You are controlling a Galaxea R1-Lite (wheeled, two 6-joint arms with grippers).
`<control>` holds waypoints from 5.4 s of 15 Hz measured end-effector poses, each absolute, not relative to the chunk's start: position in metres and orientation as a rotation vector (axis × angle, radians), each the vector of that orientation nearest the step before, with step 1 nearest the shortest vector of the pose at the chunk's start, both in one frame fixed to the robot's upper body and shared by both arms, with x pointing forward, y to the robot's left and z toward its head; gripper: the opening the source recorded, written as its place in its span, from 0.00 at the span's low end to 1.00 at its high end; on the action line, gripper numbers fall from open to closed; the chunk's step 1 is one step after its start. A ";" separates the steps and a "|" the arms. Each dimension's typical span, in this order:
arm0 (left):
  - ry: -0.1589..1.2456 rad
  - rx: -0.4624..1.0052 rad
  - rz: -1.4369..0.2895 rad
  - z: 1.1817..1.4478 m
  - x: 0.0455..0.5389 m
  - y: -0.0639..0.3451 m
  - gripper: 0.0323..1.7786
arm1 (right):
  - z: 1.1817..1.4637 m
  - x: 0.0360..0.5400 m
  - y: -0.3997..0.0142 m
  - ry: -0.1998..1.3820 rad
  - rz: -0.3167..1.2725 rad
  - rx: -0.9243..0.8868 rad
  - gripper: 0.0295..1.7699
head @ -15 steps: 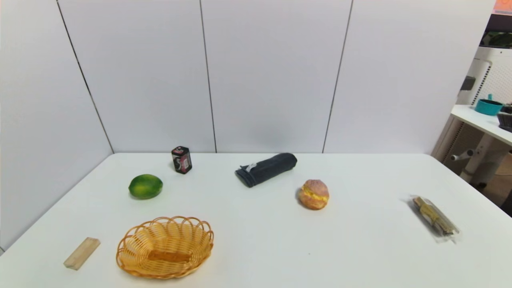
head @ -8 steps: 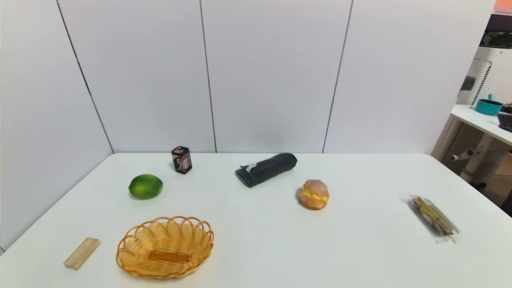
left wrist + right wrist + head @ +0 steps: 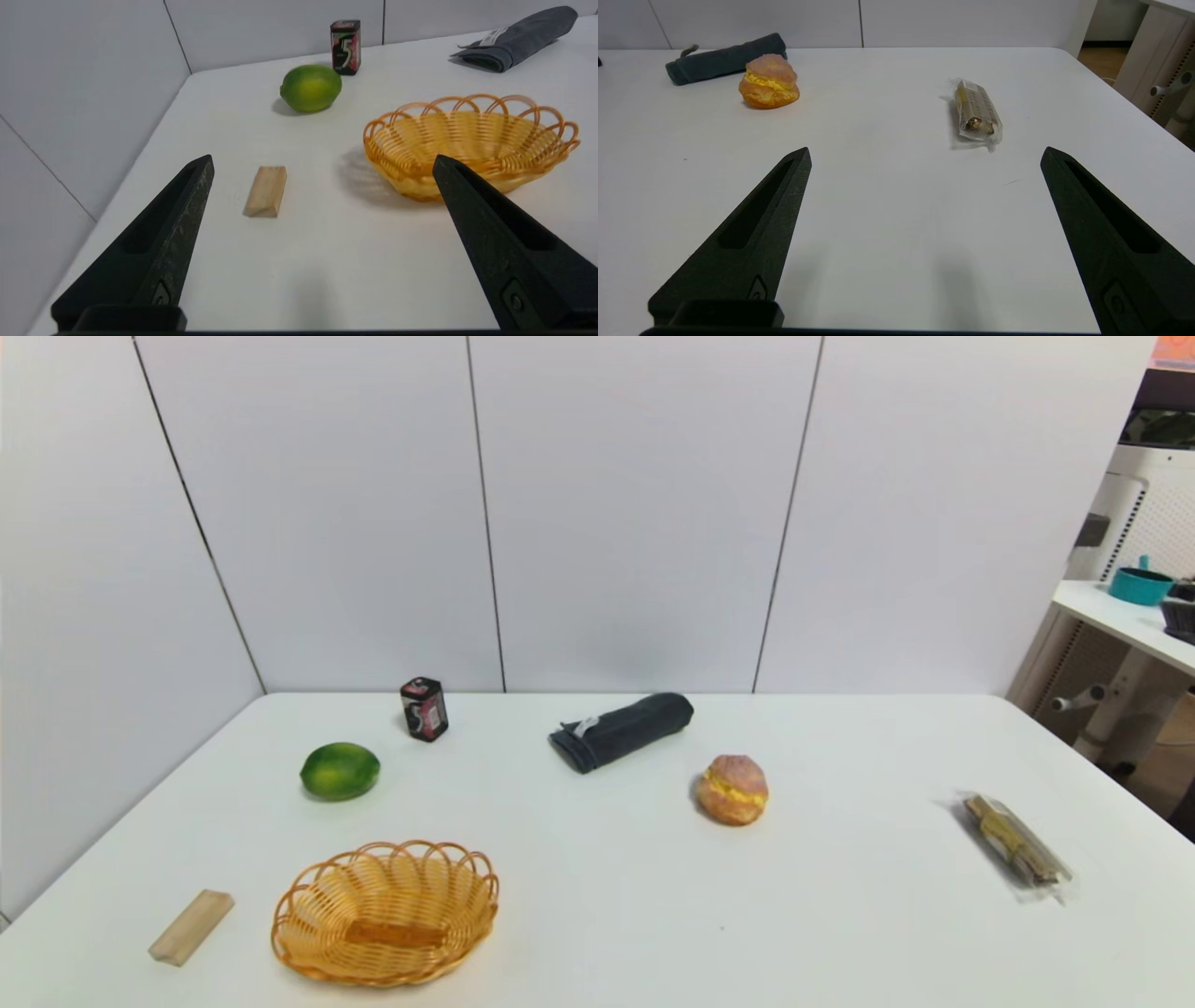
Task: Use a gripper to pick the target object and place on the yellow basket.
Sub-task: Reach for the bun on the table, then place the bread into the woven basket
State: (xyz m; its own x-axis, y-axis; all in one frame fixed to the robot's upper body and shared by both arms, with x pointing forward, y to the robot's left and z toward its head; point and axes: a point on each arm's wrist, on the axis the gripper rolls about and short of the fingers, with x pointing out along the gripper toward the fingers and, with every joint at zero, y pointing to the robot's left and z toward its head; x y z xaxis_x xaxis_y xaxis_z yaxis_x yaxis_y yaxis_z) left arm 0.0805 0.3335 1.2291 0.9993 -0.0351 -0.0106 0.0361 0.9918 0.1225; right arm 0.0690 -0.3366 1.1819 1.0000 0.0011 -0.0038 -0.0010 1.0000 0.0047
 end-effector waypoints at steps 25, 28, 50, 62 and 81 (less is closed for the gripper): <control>-0.018 0.392 -1.135 1.404 0.377 0.093 0.95 | 1.182 0.069 -0.337 0.003 0.001 0.005 0.96; 0.018 0.376 -1.170 1.384 0.395 0.063 0.95 | 1.182 0.069 -0.337 0.003 0.001 0.005 0.96; 0.282 0.208 -1.197 1.223 0.461 -0.023 0.95 | 1.182 0.069 -0.337 0.003 0.001 0.005 0.96; 0.334 0.173 -1.173 1.184 0.474 -0.025 0.95 | 1.182 0.069 -0.337 0.003 0.001 0.005 0.96; 0.208 0.182 -1.046 1.269 0.457 -0.002 0.46 | 1.182 0.069 -0.337 0.004 0.001 0.005 0.96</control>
State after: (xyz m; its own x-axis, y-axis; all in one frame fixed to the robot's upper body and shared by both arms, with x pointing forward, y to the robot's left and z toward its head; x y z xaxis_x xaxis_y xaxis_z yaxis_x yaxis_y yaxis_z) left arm 0.4567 -0.0022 1.2691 0.4843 -0.8365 -0.2562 0.8709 0.4890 0.0494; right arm 0.0690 -0.3366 1.1819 1.0000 0.0011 -0.0038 -0.0010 1.0000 0.0051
